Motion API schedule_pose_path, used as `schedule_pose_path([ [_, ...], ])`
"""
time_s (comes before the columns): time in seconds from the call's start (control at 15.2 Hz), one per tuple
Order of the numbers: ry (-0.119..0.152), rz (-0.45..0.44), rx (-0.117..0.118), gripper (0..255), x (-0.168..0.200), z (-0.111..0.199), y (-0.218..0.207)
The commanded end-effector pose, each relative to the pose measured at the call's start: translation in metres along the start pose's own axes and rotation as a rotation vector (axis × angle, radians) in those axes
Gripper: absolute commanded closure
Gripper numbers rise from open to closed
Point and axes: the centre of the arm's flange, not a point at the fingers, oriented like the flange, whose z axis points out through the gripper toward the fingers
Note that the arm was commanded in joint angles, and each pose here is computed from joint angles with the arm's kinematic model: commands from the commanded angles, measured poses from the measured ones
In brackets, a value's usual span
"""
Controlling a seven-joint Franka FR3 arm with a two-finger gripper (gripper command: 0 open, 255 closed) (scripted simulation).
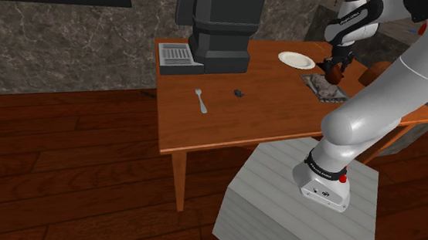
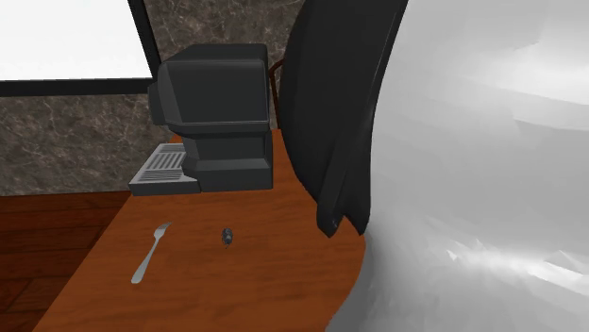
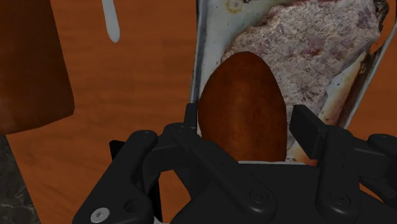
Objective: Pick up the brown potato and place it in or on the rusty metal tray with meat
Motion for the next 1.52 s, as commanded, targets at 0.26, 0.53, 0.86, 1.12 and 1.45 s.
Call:
schedule_pose_path([
  [0.26, -0.004, 0.0, 0.001, 255, 0.0, 0.018, -0.007],
  [0.53, -0.004, 0.0, 0.001, 255, 0.0, 0.018, -0.007],
  [0.86, -0.004, 0.0, 0.001, 0, 0.0, 0.019, -0.005],
  [1.12, -0.004, 0.0, 0.001, 0, 0.0, -0.008, -0.007],
  [1.45, -0.004, 0.0, 0.001, 0, 0.0, -0.032, -0.007],
])
